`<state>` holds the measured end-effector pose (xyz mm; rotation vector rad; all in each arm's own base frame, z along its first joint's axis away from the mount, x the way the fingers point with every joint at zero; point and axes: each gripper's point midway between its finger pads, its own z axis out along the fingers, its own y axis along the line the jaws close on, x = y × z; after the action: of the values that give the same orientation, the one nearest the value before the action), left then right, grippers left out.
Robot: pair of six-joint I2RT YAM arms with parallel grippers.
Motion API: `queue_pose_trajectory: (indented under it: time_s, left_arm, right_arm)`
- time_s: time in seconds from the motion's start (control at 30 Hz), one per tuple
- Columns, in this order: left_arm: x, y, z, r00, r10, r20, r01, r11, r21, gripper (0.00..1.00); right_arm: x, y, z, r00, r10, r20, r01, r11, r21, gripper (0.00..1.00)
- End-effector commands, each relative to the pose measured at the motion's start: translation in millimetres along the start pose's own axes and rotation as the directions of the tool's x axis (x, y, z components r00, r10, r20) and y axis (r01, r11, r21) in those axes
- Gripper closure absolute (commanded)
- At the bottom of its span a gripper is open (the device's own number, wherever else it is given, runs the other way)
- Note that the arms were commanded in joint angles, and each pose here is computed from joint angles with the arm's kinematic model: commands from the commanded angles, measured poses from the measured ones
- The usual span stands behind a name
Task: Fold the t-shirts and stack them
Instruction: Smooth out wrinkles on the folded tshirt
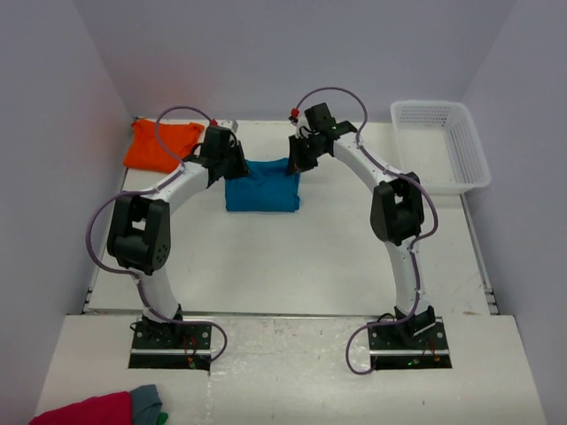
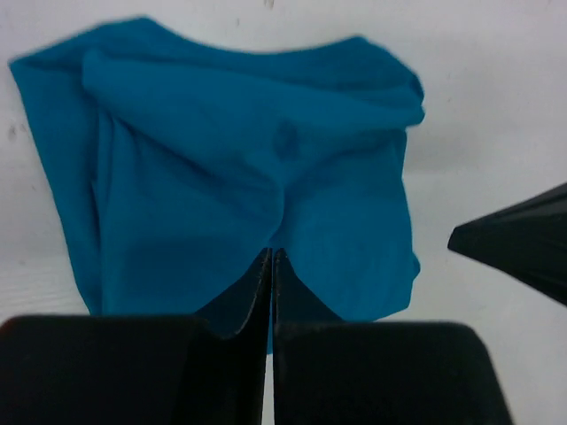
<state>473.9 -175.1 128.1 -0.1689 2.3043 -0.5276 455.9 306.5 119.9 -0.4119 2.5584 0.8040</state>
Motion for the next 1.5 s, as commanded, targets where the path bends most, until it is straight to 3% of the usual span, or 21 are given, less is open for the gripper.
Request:
queue_pose_trajectory:
  time_s: [0.0, 0.23, 0.37, 0.7, 0.9, 1.07, 1.2, 1.37, 1.4, 1.47]
  left_arm:
    - [26.0, -3.0, 2.3, 0.998, -0.031, -0.047, 0.034, 0.998, 0.048, 1.00]
    - [37.4, 6.8, 13.6, 0.997, -0.033, -0.063, 0.035, 0.999, 0.029, 1.00]
    - [47.0, 15.2, 27.1, 0.996, -0.039, -0.084, 0.040, 0.999, 0.014, 1.00]
    - [96.4, 38.2, 34.6, 0.968, -0.151, -0.202, 0.139, 0.988, -0.070, 1.00]
    - [132.2, 34.8, 15.0, 0.946, -0.159, -0.283, 0.148, 0.987, -0.061, 1.00]
    - [154.2, 27.0, -17.9, 0.945, -0.133, -0.298, 0.128, 0.991, -0.036, 1.00]
    - [192.5, 26.7, -43.0, 0.929, -0.117, -0.351, 0.113, 0.993, -0.032, 1.00]
    - [226.8, 24.8, -72.5, 0.920, -0.116, -0.375, 0.125, 0.992, -0.002, 1.00]
    - [232.9, 25.3, -77.2, 0.916, -0.118, -0.382, 0.128, 0.992, 0.001, 1.00]
    - [246.0, 26.3, -90.8, 0.913, -0.109, -0.394, 0.128, 0.992, 0.021, 1.00]
  right_arm:
    - [-8.0, 17.4, 3.7, 1.000, 0.021, 0.005, -0.020, 0.994, -0.105, 1.00]
    - [2.4, 31.4, 27.4, 0.994, 0.071, -0.088, -0.091, 0.963, -0.255, 1.00]
    - [15.0, 30.5, 37.6, 0.981, 0.122, -0.149, -0.159, 0.950, -0.268, 1.00]
    - [60.5, 14.9, 42.8, 0.912, 0.295, -0.284, -0.343, 0.929, -0.140, 1.00]
    - [101.9, -8.8, 47.9, 0.862, 0.370, -0.347, -0.393, 0.919, 0.005, 1.00]
    - [137.4, -5.5, 36.1, 0.860, 0.374, -0.346, -0.371, 0.925, 0.079, 1.00]
    - [191.2, -17.0, 27.1, 0.826, 0.422, -0.374, -0.381, 0.907, 0.181, 1.00]
    - [236.7, 0.0, 12.1, 0.841, 0.411, -0.352, -0.373, 0.911, 0.174, 1.00]
    - [264.3, -2.8, 7.9, 0.811, 0.447, -0.378, -0.396, 0.894, 0.208, 1.00]
    - [275.4, 11.9, 2.8, 0.832, 0.425, -0.356, -0.383, 0.905, 0.184, 1.00]
